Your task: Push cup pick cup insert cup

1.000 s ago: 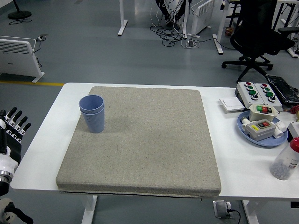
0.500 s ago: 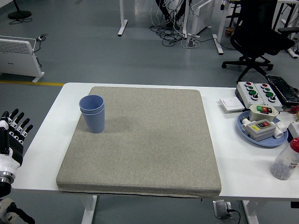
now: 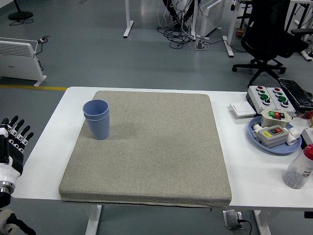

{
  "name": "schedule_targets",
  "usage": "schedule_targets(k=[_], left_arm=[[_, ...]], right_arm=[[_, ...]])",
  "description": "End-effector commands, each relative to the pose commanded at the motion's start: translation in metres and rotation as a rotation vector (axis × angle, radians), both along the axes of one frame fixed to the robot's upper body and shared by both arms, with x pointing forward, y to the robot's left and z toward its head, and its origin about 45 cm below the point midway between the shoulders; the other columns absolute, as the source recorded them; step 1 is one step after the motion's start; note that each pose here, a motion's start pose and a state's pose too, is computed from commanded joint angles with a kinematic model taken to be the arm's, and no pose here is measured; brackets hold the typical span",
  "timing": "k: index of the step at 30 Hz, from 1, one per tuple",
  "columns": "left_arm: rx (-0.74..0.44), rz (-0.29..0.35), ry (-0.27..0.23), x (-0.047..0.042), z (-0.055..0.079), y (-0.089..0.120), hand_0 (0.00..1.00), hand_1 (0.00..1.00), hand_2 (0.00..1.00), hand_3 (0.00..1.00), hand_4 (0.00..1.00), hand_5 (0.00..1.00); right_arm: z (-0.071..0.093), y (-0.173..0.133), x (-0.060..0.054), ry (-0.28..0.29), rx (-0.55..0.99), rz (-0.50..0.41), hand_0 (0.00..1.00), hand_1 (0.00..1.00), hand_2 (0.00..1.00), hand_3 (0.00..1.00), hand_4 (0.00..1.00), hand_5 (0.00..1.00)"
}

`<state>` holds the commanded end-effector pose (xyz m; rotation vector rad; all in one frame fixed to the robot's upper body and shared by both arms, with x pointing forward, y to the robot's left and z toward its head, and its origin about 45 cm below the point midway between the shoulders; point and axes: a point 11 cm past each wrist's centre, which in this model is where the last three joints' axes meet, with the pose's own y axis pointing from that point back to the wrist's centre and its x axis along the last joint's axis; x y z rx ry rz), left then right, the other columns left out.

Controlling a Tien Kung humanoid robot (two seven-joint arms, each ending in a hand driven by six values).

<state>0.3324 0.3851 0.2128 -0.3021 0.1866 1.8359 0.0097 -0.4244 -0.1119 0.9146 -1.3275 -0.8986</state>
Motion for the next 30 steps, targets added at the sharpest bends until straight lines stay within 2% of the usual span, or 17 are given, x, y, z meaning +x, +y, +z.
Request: schedule_targets(k=[1, 11, 30], left_arm=[[0.003, -0.008, 0.002, 0.0003, 0.0002, -0.0004, 0.82, 0.861, 0.889, 0.866, 0.642, 0.998], [0.017, -0.044, 0.019, 0.0025, -0.001, -0.0057, 0.82, 0.857, 0.884, 0.855, 0.641, 0.998], [0.017, -0.036, 0.036, 0.0001, -0.0047, -0.0034, 0.816, 0.856, 0.886, 0.861, 0.641, 0.998]], right_arm=[[-0.0001, 0.0003, 0.0004, -0.001, 0.001, -0.001, 0.701, 0.61, 0.648, 0.581, 0.124, 0.471], [-0.0012, 0.0038, -0.0002, 0.003, 0.013, 0.0, 0.701, 0.611, 0.649, 0.581, 0.124, 0.472], [-0.0016, 0.0047, -0.0038, 0.014, 0.014, 0.017, 0.7, 0.611, 0.649, 0.581, 0.125, 0.474]])
